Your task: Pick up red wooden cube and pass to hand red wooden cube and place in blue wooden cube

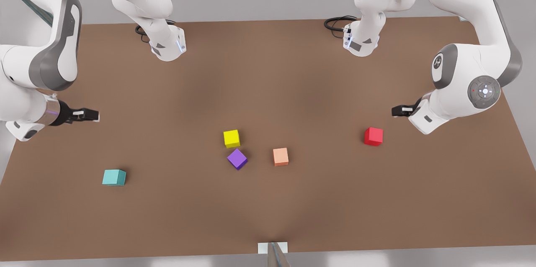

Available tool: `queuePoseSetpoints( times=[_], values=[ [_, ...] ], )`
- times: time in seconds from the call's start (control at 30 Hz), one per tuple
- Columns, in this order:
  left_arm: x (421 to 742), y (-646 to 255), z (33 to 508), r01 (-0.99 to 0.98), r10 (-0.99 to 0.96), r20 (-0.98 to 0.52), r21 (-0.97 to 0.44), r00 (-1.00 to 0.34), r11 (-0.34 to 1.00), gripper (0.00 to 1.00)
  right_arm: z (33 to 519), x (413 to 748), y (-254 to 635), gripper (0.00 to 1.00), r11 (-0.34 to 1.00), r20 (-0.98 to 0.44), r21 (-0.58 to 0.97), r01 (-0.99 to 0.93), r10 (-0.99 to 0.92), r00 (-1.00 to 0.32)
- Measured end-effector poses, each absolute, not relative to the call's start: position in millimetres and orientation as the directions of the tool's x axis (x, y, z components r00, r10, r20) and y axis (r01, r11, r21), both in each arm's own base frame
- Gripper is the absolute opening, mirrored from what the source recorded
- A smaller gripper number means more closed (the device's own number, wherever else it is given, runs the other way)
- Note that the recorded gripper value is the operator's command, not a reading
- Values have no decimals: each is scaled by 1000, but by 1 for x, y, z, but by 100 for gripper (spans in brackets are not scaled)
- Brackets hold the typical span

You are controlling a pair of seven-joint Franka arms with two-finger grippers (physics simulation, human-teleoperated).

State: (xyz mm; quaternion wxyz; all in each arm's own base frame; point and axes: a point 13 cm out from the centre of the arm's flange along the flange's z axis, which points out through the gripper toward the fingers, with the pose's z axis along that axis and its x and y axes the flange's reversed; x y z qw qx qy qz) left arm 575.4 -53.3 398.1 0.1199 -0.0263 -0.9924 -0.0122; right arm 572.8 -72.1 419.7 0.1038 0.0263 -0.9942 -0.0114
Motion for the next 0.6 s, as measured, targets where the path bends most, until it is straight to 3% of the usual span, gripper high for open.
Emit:
queuePoseSetpoints(
  times=[0.13,0.33,0.43,0.6],
  values=[
    [582,-56,387,54,50,236,11,-970,998,100,418,577,-71,100,997,192,30,-69,-74,-979],
    [586,-69,249,55,59,335,-19,-941,998,100,414,579,-68,100,995,195,37,-95,-101,-976],
    [554,-67,179,63,66,358,-20,-931,998,100,413,579,-68,100,994,197,38,-105,-111,-974],
    [560,-55,138,72,75,261,-20,-962,997,100,411,579,-68,100,992,202,41,-117,-123,-972]
  ],
)
